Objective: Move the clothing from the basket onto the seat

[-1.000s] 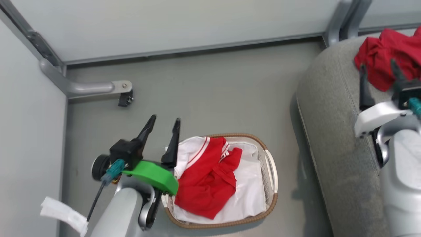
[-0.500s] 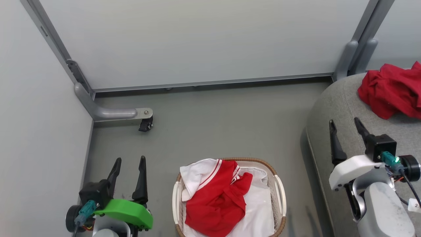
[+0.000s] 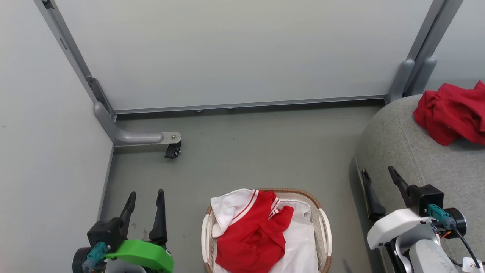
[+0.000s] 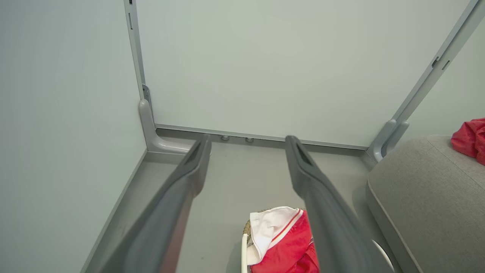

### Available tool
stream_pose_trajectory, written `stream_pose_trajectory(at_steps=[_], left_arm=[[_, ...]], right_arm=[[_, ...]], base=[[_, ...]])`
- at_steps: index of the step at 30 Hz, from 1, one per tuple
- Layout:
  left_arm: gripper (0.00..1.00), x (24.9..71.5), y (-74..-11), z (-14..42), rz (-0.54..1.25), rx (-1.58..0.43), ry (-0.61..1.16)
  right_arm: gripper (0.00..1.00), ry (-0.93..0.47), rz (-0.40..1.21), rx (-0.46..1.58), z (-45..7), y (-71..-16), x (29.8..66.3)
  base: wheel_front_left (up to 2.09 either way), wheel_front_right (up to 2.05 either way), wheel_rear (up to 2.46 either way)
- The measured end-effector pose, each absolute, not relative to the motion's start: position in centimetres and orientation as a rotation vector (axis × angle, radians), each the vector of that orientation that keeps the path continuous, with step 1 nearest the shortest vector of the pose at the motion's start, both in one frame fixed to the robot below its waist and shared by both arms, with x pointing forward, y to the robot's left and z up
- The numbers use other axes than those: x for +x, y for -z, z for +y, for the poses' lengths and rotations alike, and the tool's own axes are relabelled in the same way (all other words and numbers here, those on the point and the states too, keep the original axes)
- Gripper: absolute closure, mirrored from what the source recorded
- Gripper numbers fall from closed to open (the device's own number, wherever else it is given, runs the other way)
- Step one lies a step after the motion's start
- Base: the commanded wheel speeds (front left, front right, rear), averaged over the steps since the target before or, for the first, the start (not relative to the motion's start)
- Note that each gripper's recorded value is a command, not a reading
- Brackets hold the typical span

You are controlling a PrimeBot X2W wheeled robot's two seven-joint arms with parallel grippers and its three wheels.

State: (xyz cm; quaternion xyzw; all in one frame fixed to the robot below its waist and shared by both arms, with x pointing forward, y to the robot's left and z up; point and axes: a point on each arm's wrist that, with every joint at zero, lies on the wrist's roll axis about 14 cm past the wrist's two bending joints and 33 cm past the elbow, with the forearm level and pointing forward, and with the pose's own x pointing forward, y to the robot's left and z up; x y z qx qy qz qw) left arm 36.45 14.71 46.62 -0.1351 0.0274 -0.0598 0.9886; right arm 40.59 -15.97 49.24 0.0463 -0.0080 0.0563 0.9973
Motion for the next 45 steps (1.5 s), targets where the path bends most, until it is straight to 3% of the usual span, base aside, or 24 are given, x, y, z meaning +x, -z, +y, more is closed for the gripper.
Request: stream_pose_trajectory(at_steps=[31, 45], left_arm=[[0.0, 36.5, -45.9, 13.5, 0.082, -0.278, 0.151], [0.0, 39.3, -44.1, 8.8, 0.164, -0.245, 0.3]], right_arm=[[0.0, -0.088, -0.005, 0.102, -16.8, -48.7, 40.0], [0.0, -0.066, -0.023, 0.084, -17.7, -49.0, 42.1]], base=[[0.0, 0.0, 0.0], [0.0, 0.0, 0.0]])
